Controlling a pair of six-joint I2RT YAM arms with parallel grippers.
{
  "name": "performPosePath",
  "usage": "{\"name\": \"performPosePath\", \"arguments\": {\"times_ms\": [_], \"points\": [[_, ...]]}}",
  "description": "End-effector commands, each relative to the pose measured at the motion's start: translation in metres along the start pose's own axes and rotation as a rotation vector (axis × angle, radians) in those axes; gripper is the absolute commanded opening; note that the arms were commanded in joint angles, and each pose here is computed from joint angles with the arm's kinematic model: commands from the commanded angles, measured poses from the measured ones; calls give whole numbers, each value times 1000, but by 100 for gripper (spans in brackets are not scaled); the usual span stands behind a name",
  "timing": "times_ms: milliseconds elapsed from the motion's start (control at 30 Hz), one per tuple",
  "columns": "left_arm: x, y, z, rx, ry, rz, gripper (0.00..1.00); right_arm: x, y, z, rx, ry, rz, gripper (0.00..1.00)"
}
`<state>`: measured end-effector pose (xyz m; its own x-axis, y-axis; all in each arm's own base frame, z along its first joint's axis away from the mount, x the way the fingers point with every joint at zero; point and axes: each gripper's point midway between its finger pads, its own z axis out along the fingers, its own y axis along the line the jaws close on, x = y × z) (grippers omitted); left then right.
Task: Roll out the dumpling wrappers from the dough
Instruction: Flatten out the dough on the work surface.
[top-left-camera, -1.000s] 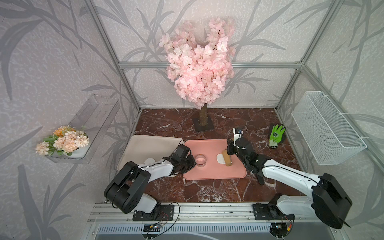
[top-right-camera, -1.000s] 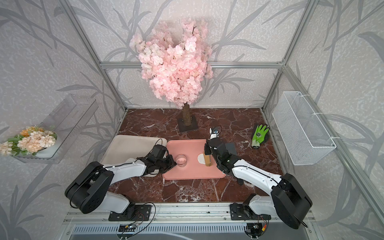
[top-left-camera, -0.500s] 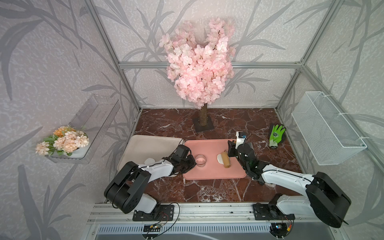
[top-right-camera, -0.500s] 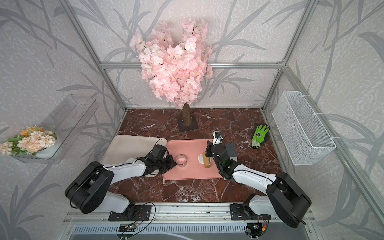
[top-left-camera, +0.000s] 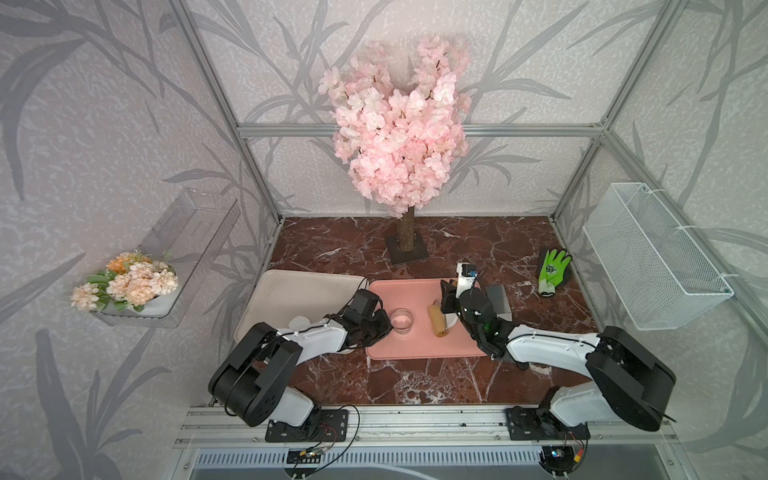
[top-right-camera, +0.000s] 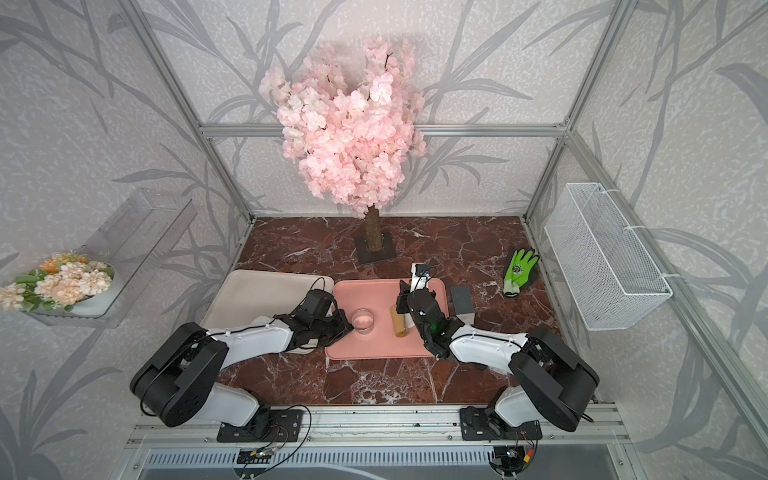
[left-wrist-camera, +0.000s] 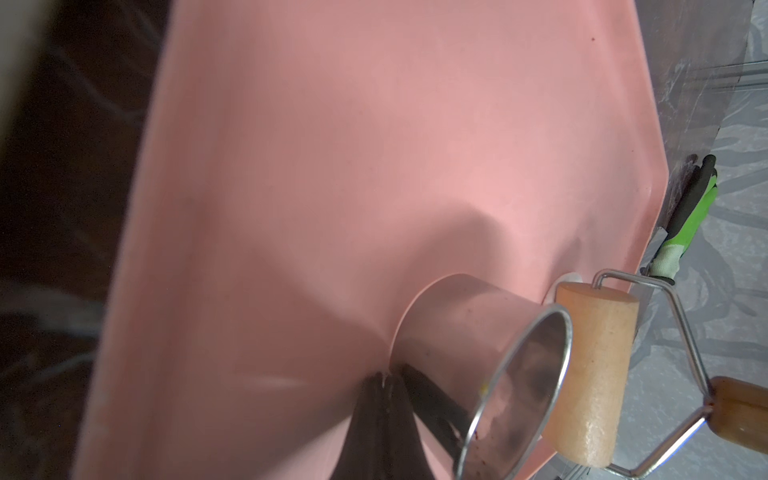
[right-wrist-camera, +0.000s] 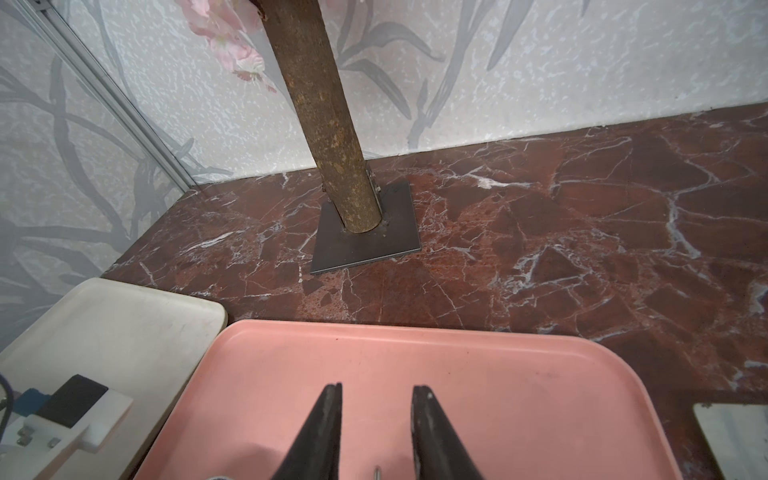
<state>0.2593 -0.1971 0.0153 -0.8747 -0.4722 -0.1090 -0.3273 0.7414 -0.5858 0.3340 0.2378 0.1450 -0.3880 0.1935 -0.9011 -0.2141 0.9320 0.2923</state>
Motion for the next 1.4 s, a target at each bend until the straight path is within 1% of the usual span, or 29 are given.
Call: {"name": "performPosePath", "arguments": {"times_ms": [0, 167, 300, 400, 467, 533, 633, 800, 933, 1067, 1200, 1367], "points": [[30, 73, 2, -254, 87, -52, 0, 73, -30, -7, 85, 242, -121, 0], [30, 73, 3, -255, 92, -51, 0, 29, 5, -14, -38, 190, -117, 0], [29, 73, 3, -255, 88, -53, 0, -16, 33, -26, -139, 105, -109, 0], [29, 73, 3, -254, 86, -53, 0, -46, 38, -36, -148, 26, -109, 0], [29, 73, 3, -254, 85, -53, 0, -55, 32, -39, -122, -8, -122, 0], [29, 72, 3, -252, 86, -51, 0, -56, 20, -38, -72, -25, -137, 0], [28, 72, 3, -254, 84, -50, 0, -45, -4, -33, 13, -35, -149, 0], [28, 70, 2, -251, 83, -49, 0, -1, -45, -25, 152, 25, -196, 0], [27, 70, 0, -252, 78, -50, 0, 26, -66, -32, 198, 79, -190, 0], [28, 71, 1, -255, 82, -48, 0, 29, -74, -41, 221, 85, -193, 0], [27, 70, 2, -253, 85, -50, 0, 28, -90, -48, 296, 83, -220, 0], [27, 70, 3, -254, 85, -48, 0, 32, -95, -50, 310, 93, -219, 0]]}}
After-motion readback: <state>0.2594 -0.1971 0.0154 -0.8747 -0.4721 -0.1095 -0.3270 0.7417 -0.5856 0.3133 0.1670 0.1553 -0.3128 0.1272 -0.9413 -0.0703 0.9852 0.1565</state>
